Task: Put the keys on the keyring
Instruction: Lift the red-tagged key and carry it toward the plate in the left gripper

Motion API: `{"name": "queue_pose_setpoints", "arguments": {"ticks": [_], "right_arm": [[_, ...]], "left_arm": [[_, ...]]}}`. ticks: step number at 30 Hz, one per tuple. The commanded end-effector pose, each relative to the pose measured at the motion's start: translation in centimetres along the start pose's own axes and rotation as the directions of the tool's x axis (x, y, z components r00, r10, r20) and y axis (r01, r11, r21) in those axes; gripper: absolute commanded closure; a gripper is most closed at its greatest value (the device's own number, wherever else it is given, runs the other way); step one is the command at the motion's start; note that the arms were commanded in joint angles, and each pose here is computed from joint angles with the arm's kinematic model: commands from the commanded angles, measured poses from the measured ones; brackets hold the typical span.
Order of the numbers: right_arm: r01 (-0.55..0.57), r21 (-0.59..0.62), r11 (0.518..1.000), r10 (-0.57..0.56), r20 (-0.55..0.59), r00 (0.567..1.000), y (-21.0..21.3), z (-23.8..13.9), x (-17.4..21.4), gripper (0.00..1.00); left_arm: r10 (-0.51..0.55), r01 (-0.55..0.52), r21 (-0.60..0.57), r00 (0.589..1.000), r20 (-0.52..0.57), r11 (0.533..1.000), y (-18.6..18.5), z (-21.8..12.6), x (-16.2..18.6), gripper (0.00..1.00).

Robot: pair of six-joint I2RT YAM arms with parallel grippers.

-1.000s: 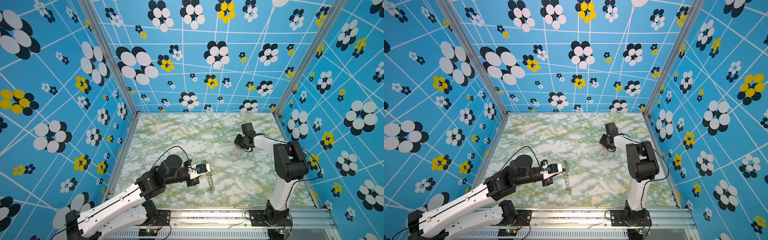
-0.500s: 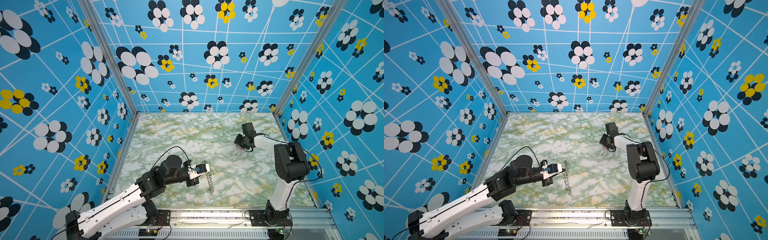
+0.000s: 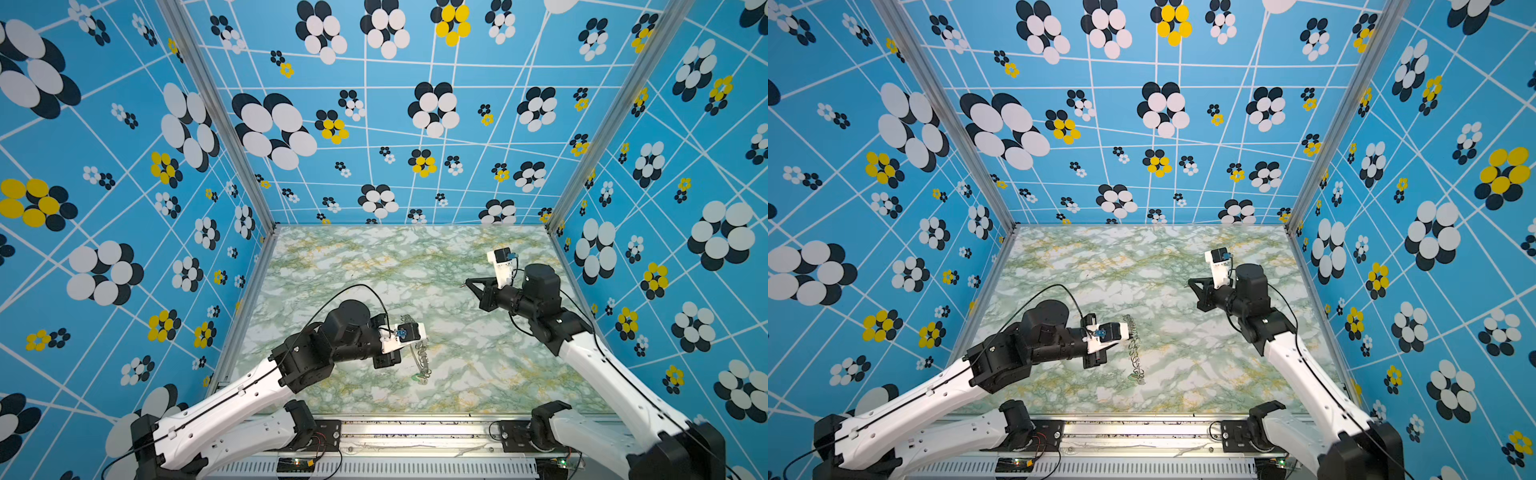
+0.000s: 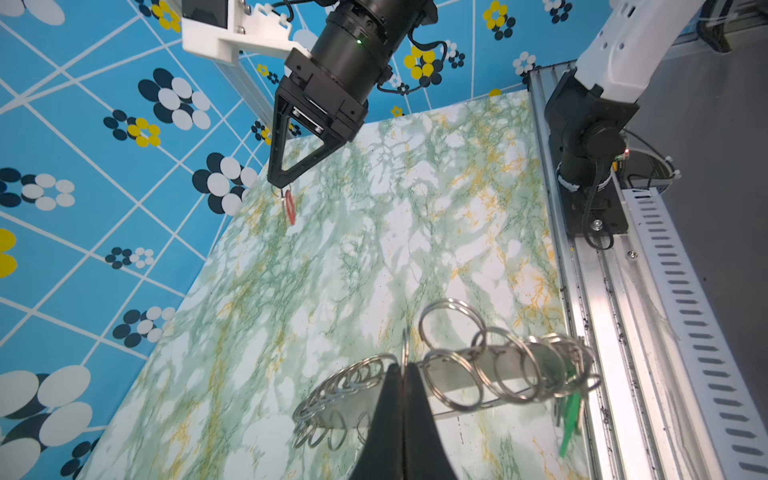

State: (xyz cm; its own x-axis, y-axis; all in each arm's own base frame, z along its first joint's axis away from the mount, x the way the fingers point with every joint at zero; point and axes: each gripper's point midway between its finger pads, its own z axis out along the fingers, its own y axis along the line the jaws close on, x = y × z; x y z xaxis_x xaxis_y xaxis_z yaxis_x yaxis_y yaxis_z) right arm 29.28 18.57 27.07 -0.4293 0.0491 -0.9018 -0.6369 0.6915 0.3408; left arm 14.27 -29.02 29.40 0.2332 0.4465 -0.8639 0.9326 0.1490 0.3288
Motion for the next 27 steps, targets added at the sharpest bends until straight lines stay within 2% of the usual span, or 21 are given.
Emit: {"name": "queue_pose_setpoints", "arguments": {"ticks": [1, 4, 10, 17, 23, 24, 25, 27], "right_arm": [[0.160, -0.208, 0.965, -0.136, 0.123, 0.983, 5.2, -2.2, -2.6, 1.00], [0.214, -0.334, 0.918, -0.162, 0.177, 0.971, 8.7, -4.3, -4.3, 1.00], [0.376, -0.457, 0.806, -0.308, 0.218, 0.926, 13.8, -7.3, -5.2, 1.00], [0.532, -0.516, 0.671, -0.479, 0.247, 0.843, 17.7, -10.0, -4.2, 1.00], [0.604, -0.528, 0.597, -0.578, 0.239, 0.780, 19.2, -11.3, -2.7, 1.00], [0.604, -0.538, 0.587, -0.588, 0.229, 0.776, 19.4, -11.5, -2.3, 0.98], [0.607, -0.561, 0.563, -0.607, 0.218, 0.764, 19.6, -11.8, -1.7, 0.98], [0.601, -0.568, 0.562, -0.614, 0.200, 0.764, 19.7, -11.8, -1.8, 1.00]], "left_arm": [[0.036, -0.039, 0.062, 0.998, 0.044, 0.997, -0.9, -0.8, -2.9, 1.00], [0.047, -0.050, 0.093, 0.998, 0.040, 0.994, -1.3, -0.9, -3.7, 1.00], [0.075, -0.078, 0.125, 0.997, 0.032, 0.989, -1.7, -1.1, -5.2, 1.00], [0.101, -0.101, 0.169, 0.995, 0.008, 0.980, -1.9, -1.6, -6.5, 1.00], [0.123, -0.122, 0.186, 0.992, 0.006, 0.975, -1.9, -1.6, -7.2, 1.00], [0.129, -0.127, 0.191, 0.992, 0.004, 0.973, -2.0, -1.5, -7.2, 1.00], [0.132, -0.130, 0.195, 0.991, 0.001, 0.972, -2.1, -1.4, -7.2, 1.00], [0.145, -0.141, 0.190, 0.989, -0.004, 0.971, -2.0, -1.1, -7.2, 1.00]]}}
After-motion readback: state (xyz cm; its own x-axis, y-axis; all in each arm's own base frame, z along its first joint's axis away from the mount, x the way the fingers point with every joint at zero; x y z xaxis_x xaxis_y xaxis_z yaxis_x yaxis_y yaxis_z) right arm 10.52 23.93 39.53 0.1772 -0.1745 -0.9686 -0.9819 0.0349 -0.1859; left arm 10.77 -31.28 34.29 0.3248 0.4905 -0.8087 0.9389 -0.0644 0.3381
